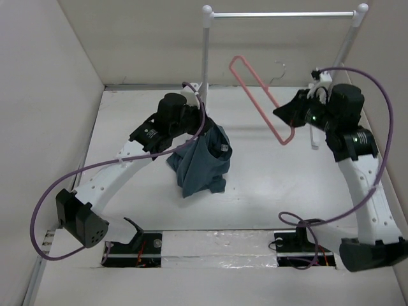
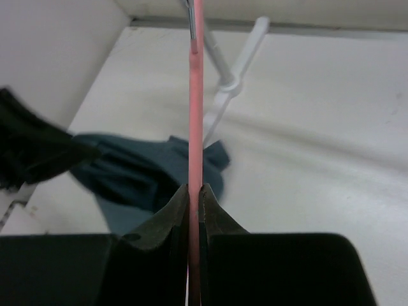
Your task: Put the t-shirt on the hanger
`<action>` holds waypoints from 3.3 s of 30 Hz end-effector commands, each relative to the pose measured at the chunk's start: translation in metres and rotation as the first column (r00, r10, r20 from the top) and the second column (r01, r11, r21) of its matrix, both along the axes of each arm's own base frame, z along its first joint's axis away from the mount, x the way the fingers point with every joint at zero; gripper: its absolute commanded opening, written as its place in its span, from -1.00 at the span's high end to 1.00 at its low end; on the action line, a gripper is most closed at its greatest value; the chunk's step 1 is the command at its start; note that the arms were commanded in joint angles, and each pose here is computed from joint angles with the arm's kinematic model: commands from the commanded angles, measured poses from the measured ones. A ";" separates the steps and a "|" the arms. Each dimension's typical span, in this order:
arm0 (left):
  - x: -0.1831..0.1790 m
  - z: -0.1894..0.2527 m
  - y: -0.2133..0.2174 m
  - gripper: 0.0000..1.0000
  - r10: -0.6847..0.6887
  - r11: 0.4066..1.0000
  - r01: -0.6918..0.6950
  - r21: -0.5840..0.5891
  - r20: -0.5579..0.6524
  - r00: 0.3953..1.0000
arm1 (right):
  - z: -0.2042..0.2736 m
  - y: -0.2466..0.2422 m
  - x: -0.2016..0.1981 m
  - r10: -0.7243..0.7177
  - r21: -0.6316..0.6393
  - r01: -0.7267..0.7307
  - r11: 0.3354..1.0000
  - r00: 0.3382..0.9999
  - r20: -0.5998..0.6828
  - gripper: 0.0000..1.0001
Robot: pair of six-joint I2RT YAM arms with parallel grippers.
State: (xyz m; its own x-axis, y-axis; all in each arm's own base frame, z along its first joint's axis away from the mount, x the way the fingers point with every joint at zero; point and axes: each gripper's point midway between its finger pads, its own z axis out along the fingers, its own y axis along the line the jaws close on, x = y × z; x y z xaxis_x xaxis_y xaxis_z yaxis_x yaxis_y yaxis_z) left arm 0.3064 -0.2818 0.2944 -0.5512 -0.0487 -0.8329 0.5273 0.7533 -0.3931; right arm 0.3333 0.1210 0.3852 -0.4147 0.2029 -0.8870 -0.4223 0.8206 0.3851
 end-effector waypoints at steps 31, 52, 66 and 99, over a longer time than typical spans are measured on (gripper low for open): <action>0.045 0.086 -0.008 1.00 0.028 0.991 -0.010 -0.135 0.130 0.991 | -0.085 0.072 -0.148 0.263 0.035 -0.263 0.964 0.933 -0.245 1.00; 0.046 0.124 0.018 1.00 0.111 0.992 -0.095 -0.080 0.225 0.968 | -0.066 0.065 -0.141 0.136 -0.059 -0.150 0.987 0.972 -0.191 1.00; -0.023 0.158 -0.009 1.00 -0.147 0.966 0.199 -0.167 0.281 0.948 | -0.080 0.141 -0.093 0.176 -0.011 -0.181 0.984 0.970 -0.168 1.00; -0.056 0.219 0.045 -0.34 0.031 0.968 0.053 -0.245 0.327 0.944 | 0.130 0.180 -0.045 -0.073 0.450 -0.241 0.860 0.815 0.575 1.00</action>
